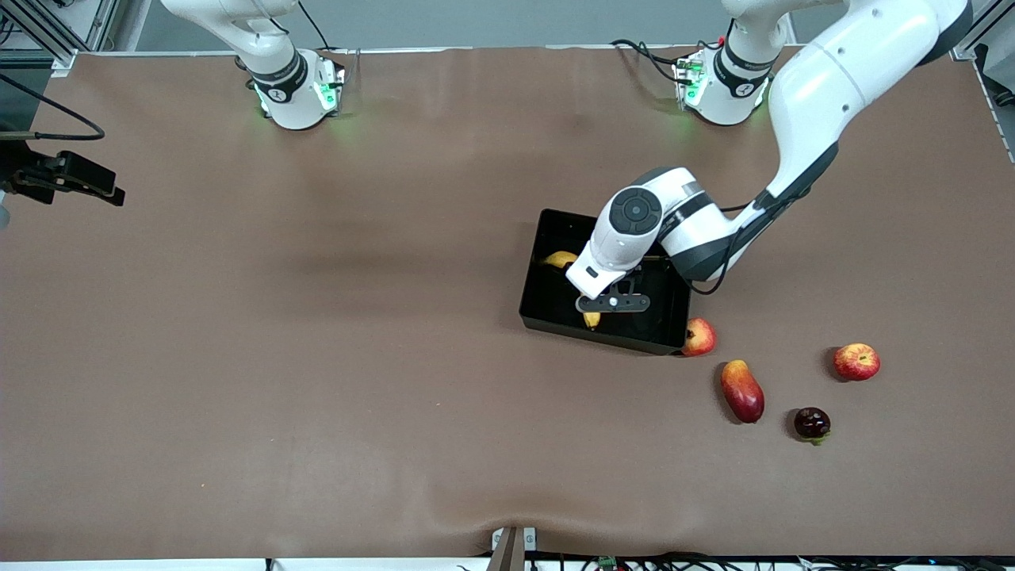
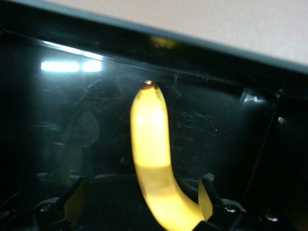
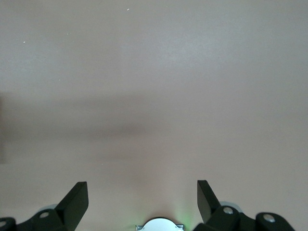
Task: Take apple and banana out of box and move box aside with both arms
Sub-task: 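Move the left gripper into the tray and grasp the yellow banana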
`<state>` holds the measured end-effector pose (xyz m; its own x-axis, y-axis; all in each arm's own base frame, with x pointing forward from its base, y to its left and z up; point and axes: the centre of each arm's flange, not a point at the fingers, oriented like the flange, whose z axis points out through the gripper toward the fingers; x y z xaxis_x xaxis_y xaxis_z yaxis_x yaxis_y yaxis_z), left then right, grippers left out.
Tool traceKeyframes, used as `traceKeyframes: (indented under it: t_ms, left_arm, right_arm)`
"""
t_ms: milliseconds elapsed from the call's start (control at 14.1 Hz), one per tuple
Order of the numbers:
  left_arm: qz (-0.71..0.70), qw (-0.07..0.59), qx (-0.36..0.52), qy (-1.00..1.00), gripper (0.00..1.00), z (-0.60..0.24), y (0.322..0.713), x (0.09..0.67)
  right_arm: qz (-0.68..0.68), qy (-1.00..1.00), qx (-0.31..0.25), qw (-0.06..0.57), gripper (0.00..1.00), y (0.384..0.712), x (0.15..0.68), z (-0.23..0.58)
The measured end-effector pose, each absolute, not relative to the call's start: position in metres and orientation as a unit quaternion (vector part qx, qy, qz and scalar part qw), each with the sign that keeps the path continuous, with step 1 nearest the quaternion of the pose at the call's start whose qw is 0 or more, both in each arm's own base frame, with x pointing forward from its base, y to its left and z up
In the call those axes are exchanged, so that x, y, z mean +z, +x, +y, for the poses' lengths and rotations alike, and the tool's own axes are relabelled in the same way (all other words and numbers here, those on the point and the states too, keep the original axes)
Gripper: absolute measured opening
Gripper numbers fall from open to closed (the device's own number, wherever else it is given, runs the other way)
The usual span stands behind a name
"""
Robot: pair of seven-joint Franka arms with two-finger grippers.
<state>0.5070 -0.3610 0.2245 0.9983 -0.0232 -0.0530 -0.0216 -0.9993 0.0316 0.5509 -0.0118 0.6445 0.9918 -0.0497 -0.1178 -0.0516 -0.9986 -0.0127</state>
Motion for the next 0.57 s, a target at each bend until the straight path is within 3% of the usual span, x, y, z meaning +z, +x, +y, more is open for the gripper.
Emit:
traceKeyframes:
  t_ms: [427,569]
  left_arm:
    - [-0.041,-0.005,-0.024,0.999,1.0,-0.394,0.475,0.173]
    - [-0.043,-0.008,-0.024,0.999,0.94,-0.4,0.469,0.168]
  right_arm:
    - [0.025,-0.998,0.059,0.008,1.0,0.551,0.644,-0.012]
    - [0.024,-0.998,0.061,0.008,1.0,0.552,0.642,-0.011]
